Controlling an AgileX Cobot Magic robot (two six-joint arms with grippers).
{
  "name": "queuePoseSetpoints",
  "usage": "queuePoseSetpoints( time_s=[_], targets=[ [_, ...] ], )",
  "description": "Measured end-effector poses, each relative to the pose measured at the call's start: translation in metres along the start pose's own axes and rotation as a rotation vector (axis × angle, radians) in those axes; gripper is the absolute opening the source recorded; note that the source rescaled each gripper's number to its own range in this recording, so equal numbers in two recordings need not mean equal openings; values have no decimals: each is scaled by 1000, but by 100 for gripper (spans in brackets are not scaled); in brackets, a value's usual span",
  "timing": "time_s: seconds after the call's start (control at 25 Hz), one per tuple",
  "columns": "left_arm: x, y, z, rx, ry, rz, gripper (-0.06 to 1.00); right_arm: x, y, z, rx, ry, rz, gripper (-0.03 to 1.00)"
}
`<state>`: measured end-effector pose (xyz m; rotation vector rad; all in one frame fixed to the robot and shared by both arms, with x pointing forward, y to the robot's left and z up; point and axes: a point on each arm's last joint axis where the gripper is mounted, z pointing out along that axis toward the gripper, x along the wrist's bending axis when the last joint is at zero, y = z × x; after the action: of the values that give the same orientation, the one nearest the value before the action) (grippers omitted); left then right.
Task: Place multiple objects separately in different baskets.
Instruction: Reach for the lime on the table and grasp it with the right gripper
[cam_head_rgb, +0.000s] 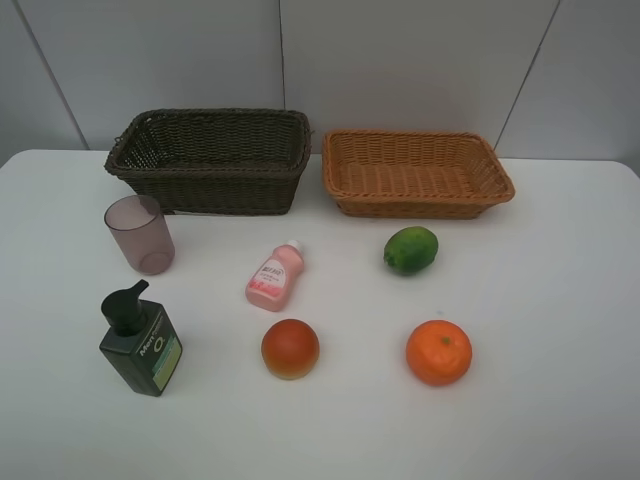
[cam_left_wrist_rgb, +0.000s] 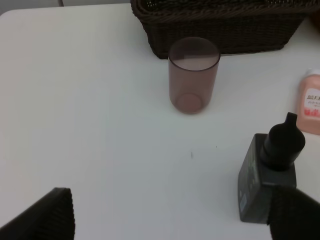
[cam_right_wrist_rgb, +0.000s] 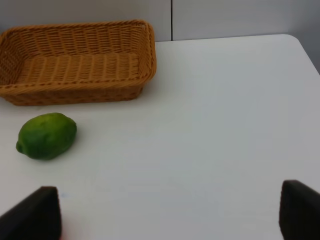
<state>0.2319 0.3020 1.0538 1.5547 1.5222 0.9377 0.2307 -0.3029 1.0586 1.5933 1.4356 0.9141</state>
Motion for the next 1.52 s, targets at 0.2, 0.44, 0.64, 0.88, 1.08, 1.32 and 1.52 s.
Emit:
queuePoseSetpoints(
  time_s=[0.2,0.44,0.64,0.88,1.08,1.32,1.52],
  targets=[
    [0,0,0,0,0,0,100,0,0,0,0,0,0,83],
    [0,0,0,0,0,0,100,0,0,0,0,0,0,83],
    [0,0,0,0,0,0,100,0,0,0,0,0,0,83],
    [0,0,0,0,0,0,100,0,0,0,0,0,0,83],
    [0,0,0,0,0,0,100,0,0,0,0,0,0,83],
    [0,0,0,0,0,0,100,0,0,0,0,0,0,83],
    [0,0,0,0,0,0,100,1,5,10,73,-2,-4,83]
  ],
)
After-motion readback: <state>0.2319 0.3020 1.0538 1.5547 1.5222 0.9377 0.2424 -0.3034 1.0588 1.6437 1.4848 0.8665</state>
